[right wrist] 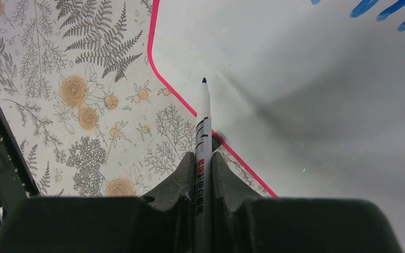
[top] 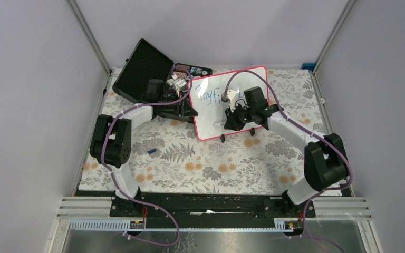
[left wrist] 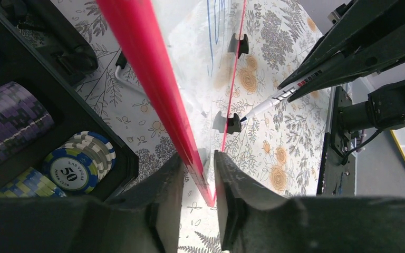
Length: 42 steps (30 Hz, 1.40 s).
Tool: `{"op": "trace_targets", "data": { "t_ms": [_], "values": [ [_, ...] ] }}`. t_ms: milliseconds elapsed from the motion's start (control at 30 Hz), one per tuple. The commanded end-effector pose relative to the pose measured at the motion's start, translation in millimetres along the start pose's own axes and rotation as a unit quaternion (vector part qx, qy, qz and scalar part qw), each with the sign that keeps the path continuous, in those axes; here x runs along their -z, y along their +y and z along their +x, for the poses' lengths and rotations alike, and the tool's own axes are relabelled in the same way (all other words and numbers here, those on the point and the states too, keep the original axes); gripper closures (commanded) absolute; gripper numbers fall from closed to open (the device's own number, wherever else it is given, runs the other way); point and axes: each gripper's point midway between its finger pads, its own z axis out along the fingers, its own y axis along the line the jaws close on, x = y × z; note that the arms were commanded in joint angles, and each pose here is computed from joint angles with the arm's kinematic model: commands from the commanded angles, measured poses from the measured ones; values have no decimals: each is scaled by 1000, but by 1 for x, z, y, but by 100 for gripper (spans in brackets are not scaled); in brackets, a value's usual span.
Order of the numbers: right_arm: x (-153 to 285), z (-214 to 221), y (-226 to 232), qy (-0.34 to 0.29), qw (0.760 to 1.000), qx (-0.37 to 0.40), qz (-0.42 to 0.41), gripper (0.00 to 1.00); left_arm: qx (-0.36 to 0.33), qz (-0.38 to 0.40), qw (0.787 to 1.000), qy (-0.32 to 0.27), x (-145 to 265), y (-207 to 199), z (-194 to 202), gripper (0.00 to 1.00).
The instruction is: Write a sentence on the whiteboard
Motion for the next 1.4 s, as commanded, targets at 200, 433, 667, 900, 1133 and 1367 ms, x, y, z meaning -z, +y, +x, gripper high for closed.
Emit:
{"op": "trace_targets", "data": {
  "t_ms": [200,433,667,900,1133,1367],
  "values": [
    [12,-44,-5,-73,996,41,39,100,-25,19,999,-16,-4,-3,-17,89],
    [7,-43,-12,-61,996,38,46,100,-24,18,999,-16,-5,-3,-17,98],
    [1,-36,-17,-43,997,36,48,100,-24,17,999,-15,-5,-2,-18,100],
    [-2,-26,-17,-27,998,36,43,100,-25,16,999,-13,-5,-1,-17,100],
    [-4,-14,-12,-11,999,36,30,100,-26,14,999,-11,-5,0,-18,100],
    [-7,-5,-9,2,999,37,23,100,-27,13,999,-11,-5,0,-19,100]
  ]
}}
